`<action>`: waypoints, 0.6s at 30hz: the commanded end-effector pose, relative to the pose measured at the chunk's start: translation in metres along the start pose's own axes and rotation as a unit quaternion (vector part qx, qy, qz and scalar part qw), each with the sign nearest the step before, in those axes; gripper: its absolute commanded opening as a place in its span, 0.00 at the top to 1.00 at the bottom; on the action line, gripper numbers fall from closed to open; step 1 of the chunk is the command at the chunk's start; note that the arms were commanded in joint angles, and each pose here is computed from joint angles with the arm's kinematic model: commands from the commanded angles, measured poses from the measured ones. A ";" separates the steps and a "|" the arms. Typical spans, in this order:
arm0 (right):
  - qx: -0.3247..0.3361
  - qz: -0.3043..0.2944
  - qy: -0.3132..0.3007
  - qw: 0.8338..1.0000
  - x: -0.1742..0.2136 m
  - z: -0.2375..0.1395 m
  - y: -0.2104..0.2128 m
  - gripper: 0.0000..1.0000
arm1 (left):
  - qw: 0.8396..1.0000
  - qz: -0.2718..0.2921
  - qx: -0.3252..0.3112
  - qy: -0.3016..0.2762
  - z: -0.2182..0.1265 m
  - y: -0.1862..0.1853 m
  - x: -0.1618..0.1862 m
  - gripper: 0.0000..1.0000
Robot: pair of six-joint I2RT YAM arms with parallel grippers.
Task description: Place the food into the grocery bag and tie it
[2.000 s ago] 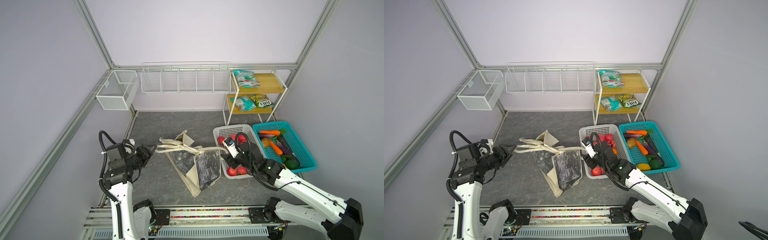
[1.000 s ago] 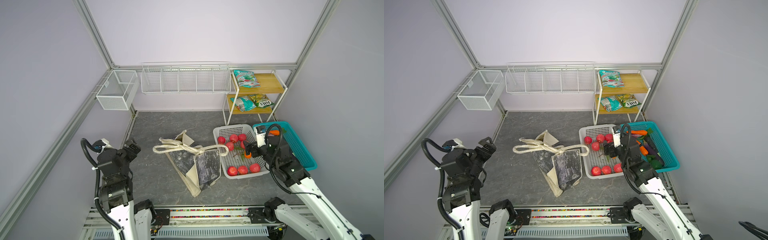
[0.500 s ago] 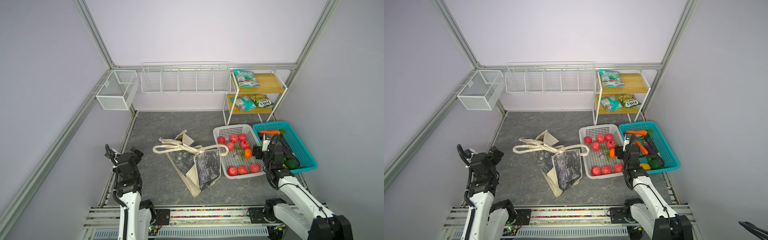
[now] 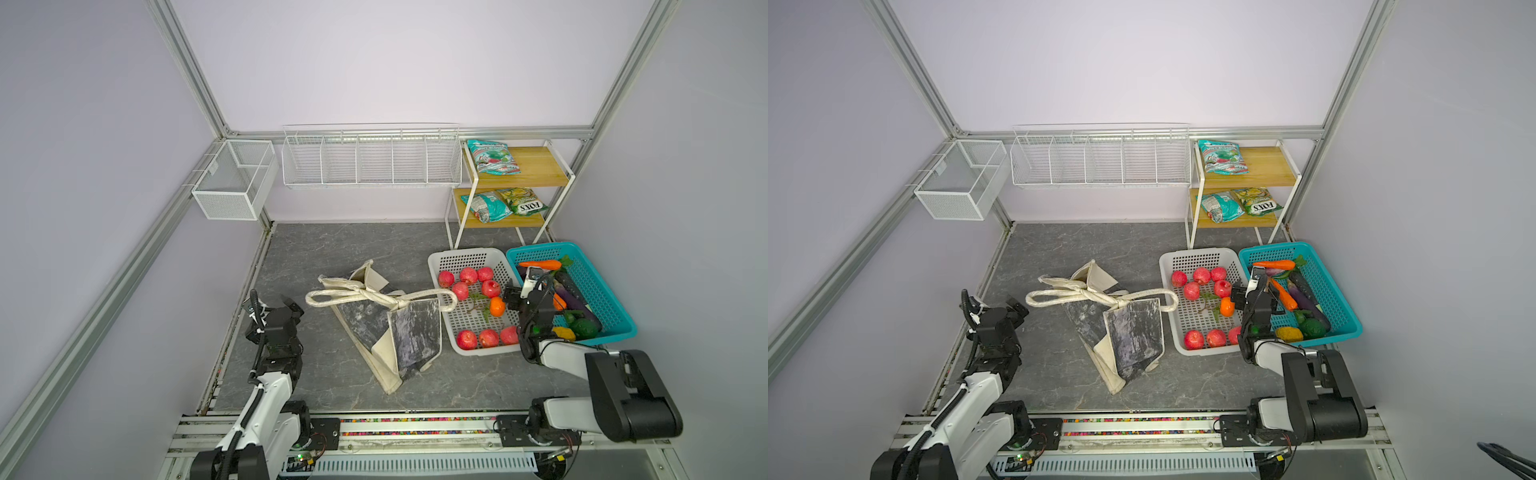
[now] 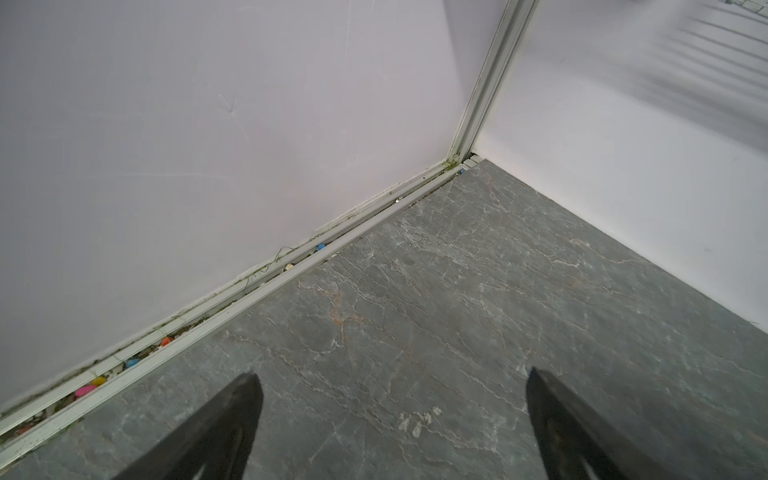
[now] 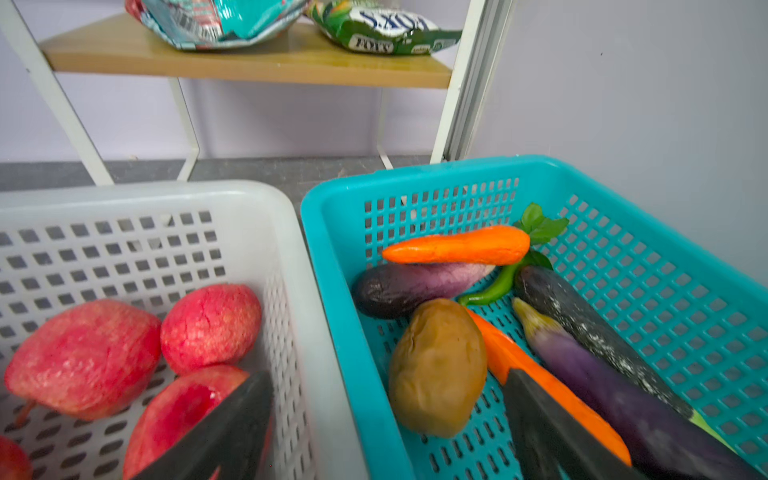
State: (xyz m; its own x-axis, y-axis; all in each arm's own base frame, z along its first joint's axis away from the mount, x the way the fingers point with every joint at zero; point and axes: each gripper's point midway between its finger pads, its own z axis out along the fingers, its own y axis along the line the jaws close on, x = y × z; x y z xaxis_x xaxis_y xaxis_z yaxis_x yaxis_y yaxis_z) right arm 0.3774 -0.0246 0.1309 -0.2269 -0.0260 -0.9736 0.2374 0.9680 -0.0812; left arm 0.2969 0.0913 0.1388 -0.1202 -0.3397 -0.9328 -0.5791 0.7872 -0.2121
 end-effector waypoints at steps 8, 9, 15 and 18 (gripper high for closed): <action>-0.035 -0.025 0.029 0.999 0.029 0.007 0.014 0.11 | 0.992 0.043 0.093 -0.068 0.008 -0.037 -0.002 0.00; -0.035 -0.029 0.025 0.999 0.028 0.009 0.015 0.11 | 0.991 0.044 0.106 -0.072 0.008 -0.042 -0.002 0.00; -0.042 -0.026 0.048 0.998 0.031 0.016 0.016 0.11 | 0.987 0.064 0.120 -0.081 0.024 -0.054 0.008 0.00; -0.045 -0.024 0.051 0.997 0.032 0.017 0.016 0.11 | 0.980 0.096 0.165 -0.061 0.034 -0.079 0.015 0.01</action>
State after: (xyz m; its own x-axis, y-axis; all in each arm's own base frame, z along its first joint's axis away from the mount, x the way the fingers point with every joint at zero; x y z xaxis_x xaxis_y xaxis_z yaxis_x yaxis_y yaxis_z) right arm 0.3984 -0.0136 0.1333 -0.1963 -0.0544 -0.9790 0.1627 0.9828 -0.0872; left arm 0.3442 0.0582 0.0993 -0.1748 -0.1764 -0.9687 -0.3696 0.9236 -0.1015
